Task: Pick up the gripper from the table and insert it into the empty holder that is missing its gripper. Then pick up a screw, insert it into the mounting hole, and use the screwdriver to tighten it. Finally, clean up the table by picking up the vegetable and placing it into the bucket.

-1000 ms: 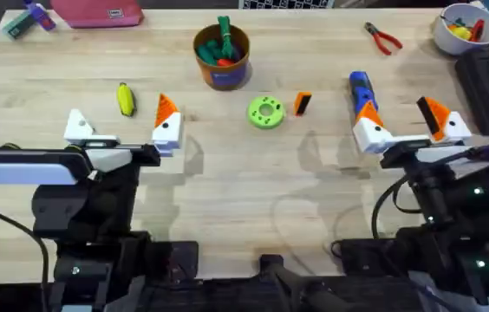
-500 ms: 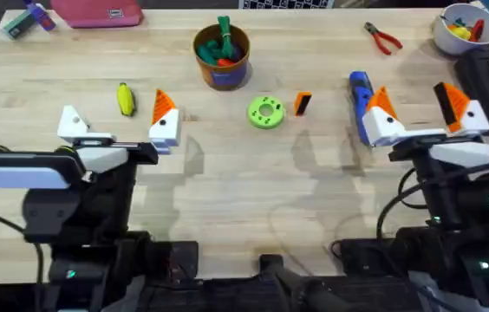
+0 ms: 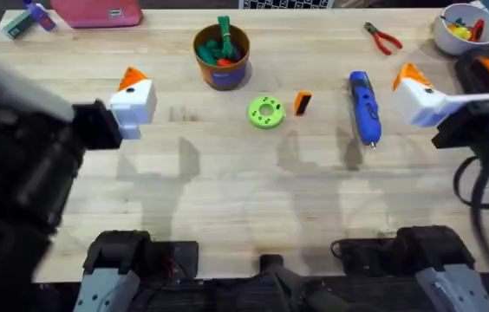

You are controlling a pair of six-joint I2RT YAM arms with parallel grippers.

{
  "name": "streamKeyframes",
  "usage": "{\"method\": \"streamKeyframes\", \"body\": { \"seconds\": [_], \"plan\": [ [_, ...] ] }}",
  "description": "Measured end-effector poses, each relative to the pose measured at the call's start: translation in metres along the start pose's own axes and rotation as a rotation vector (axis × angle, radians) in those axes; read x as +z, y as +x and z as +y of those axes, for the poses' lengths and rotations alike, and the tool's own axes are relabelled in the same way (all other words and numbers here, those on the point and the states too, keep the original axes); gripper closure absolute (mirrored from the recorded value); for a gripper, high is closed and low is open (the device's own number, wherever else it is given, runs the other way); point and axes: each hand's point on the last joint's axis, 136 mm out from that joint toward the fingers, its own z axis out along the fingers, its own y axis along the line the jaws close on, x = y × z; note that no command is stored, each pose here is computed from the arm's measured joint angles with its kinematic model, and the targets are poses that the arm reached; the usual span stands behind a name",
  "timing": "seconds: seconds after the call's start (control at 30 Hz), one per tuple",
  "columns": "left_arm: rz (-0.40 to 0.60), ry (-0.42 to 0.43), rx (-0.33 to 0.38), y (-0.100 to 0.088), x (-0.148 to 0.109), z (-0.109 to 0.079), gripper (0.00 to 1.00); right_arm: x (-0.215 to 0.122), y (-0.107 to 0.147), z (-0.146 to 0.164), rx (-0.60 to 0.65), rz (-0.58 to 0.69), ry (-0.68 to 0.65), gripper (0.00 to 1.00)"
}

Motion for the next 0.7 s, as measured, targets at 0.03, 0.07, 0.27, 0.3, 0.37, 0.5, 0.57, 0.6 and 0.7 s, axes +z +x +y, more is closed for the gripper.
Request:
{"method": "streamKeyframes", "body": {
  "seconds": [0.03, 0.07, 0.27, 0.3, 0.37, 0.5, 0.57, 0.6, 0.7],
  "plan": [
    [0.056, -0.003, 0.005, 0.001, 0.004, 0.0, 0.015, 0.003, 0.004, 0.0, 0.002, 0.069, 0.001, 0.008],
    [0.097, -0.004, 0.009, 0.002, 0.008, 0.0, 0.015, 0.006, 0.008, 0.0, 0.004, 0.132, 0.001, 0.008],
    [0.355, -0.007, 0.034, 0.014, 0.034, -0.001, 0.015, 0.019, 0.022, -0.001, 0.013, 0.426, 0.003, 0.007],
    [0.399, -0.006, 0.038, 0.019, 0.039, -0.002, 0.015, 0.022, 0.025, -0.001, 0.015, 0.474, 0.003, 0.008],
    [0.474, -0.006, 0.045, 0.028, 0.046, -0.002, 0.015, 0.024, 0.032, -0.001, 0.017, 0.558, 0.004, 0.007],
    [0.581, -0.005, 0.055, 0.04, 0.058, -0.004, 0.015, 0.028, 0.038, -0.001, 0.01, 0.665, 0.002, 0.008],
    [0.604, -0.005, 0.058, 0.042, 0.064, -0.004, 0.015, 0.034, 0.036, -0.001, 0.005, 0.675, 0.0, 0.008],
    [0.613, -0.006, 0.059, 0.044, 0.067, -0.004, 0.016, 0.035, 0.037, -0.001, 0.005, 0.68, -0.001, 0.008],
    [0.63, -0.005, 0.06, 0.048, 0.07, -0.005, 0.015, 0.037, 0.039, -0.001, 0.003, 0.696, -0.001, 0.008]
  ]
}}
